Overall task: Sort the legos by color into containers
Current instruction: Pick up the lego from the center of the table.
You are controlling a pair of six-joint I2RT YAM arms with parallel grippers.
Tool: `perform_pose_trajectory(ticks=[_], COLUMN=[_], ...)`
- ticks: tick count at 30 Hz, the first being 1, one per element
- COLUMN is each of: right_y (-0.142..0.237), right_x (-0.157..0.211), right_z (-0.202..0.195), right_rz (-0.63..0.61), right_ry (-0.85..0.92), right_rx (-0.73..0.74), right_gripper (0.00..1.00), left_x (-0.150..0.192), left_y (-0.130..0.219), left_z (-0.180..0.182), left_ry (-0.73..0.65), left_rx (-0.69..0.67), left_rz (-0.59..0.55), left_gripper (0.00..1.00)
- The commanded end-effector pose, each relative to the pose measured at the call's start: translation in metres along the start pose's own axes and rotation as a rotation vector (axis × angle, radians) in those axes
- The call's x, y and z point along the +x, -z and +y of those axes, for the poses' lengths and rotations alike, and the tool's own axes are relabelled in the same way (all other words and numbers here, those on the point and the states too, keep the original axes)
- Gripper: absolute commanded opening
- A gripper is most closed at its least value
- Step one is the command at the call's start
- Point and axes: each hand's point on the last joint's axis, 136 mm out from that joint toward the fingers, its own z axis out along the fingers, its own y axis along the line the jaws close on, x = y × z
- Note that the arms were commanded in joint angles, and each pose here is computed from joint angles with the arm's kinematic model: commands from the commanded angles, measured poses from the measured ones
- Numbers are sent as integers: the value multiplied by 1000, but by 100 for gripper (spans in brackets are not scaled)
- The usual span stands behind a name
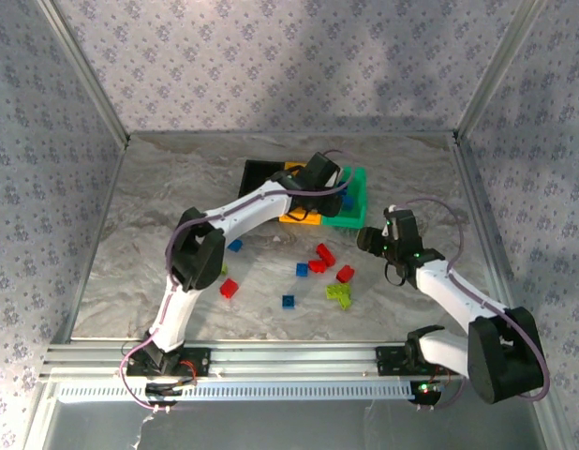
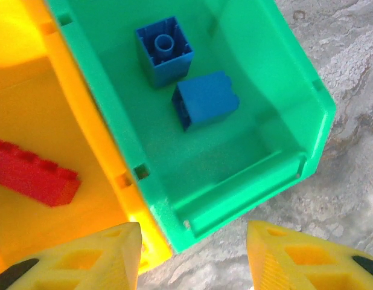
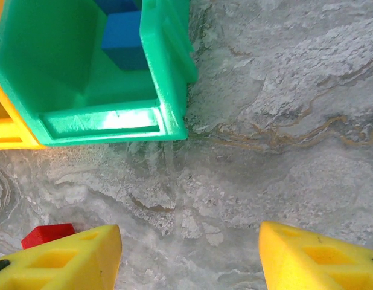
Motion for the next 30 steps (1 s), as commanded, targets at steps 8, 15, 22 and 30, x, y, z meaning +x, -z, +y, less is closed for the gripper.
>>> perform_pose_trajectory(ticks=[8,15,22,30], right_y=[-23,-33,-50,-56], right_x=[15,32,48,58], right_z=[85,108,107,114], right_rz=[111,163,267,294], right_ry=[254,338,378,462], right_rx=[-178,-189,-142,-92], right_gripper=[61,59,57,51], left_x=[-28,-28,-18,-17], left_y=[50,63,63,70], left_z=[39,52,59,66], left_ry=[173,242,270,278], left_rx=[-101,-95,-114,-142], left_rz=[-247,-306,-324,-357], left_gripper=[48,48,48,48])
